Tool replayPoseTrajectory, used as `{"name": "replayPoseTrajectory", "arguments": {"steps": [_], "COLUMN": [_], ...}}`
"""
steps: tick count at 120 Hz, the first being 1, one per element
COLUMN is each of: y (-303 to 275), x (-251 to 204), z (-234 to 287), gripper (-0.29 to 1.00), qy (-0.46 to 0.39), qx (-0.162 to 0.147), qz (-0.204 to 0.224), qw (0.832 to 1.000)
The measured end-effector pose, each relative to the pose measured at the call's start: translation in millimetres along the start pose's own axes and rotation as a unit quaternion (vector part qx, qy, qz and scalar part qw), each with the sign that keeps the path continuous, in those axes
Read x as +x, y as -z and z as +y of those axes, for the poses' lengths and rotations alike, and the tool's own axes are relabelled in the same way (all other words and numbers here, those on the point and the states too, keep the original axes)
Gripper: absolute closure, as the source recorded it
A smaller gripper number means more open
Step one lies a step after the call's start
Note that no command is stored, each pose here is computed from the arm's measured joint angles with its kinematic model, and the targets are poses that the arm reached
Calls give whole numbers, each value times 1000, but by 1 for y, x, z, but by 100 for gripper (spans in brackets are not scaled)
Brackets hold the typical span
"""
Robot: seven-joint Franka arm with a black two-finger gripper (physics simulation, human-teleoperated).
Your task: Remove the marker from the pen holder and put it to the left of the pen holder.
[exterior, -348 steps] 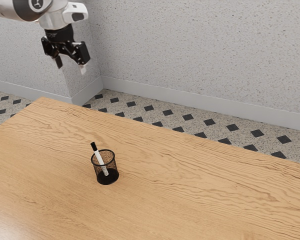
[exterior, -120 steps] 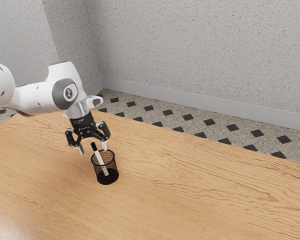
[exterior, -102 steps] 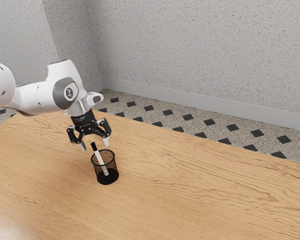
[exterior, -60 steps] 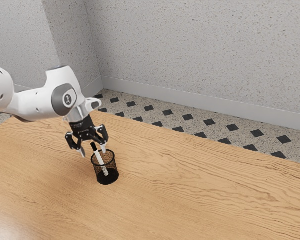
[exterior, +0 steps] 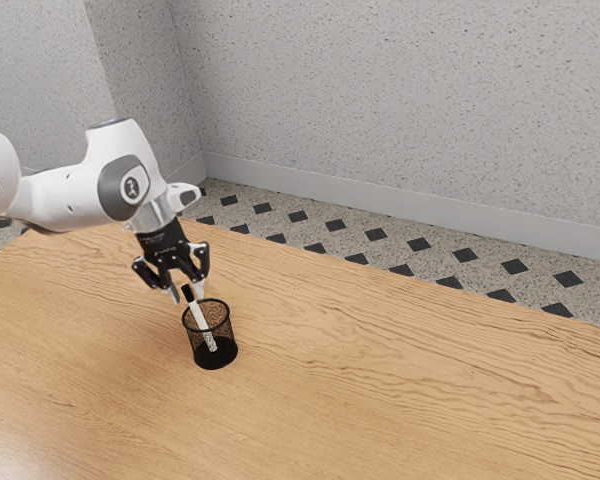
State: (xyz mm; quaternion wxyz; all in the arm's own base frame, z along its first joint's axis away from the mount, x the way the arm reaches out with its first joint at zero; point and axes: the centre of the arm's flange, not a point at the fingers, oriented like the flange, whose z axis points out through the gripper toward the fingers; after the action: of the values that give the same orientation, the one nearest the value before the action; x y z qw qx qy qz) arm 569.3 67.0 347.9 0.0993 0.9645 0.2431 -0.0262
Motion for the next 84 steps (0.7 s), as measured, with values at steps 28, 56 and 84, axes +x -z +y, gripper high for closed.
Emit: {"name": "replayPoseTrajectory", "arguments": {"steps": [28, 56, 84], "y": [0, 0, 3], "x": [-1, 0, 2], "z": [3, 3, 4], "gripper": [52, 65, 74], "qy": [0, 2, 4], "qx": [0, -1, 2], "qz": [-1, -1, 3], "qw": [1000, 1000, 1000]}}
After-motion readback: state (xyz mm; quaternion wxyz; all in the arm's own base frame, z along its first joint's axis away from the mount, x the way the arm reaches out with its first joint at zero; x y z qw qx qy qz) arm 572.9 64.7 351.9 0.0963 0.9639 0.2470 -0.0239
